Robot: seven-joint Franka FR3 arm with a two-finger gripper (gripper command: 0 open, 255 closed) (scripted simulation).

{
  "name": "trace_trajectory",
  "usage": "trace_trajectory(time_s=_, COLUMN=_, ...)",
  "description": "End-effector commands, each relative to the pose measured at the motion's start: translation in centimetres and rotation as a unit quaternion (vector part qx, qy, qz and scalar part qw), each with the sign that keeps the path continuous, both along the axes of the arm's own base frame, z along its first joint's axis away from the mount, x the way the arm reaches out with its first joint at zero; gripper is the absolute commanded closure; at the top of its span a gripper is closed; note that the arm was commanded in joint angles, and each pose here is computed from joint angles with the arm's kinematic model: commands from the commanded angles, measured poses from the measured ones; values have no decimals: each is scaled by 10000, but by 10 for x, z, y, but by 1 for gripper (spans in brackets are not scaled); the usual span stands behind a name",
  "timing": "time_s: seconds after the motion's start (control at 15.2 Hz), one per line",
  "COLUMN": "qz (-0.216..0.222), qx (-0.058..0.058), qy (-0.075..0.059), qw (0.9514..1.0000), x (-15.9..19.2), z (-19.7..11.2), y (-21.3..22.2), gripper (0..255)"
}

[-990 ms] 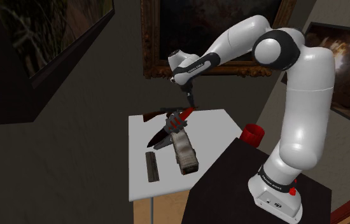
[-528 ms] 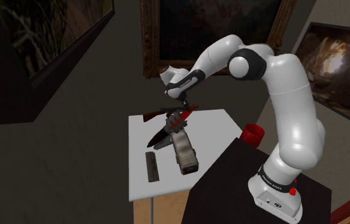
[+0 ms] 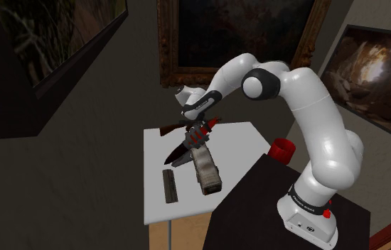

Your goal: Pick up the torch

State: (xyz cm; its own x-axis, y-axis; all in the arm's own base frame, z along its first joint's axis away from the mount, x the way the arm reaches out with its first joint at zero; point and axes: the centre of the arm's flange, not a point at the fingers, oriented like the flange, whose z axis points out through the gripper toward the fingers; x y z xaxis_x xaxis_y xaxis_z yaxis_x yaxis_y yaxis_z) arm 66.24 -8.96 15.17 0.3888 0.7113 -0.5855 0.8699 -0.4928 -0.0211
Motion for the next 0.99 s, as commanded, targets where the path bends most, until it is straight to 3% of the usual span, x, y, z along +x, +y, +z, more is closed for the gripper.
trace_trajectory(time_s=0.0, qz=3, qx=-1, qy=0, qw=10000, x=0, z=-11, y=-1, gripper=0)
trace_trajectory(time_s=0.2, qz=3, qx=-1, qy=0, qw=10000, x=0, z=-14, y=-1, gripper=0)
trace_trajectory(time_s=0.26, qz=3, qx=-1, qy=0, qw=10000, x=0, z=-14, y=-1, gripper=255)
trace_trajectory(time_s=0.92, qz=3, qx=-1, qy=0, qw=10000, x=0, z=-9, y=-1, gripper=255)
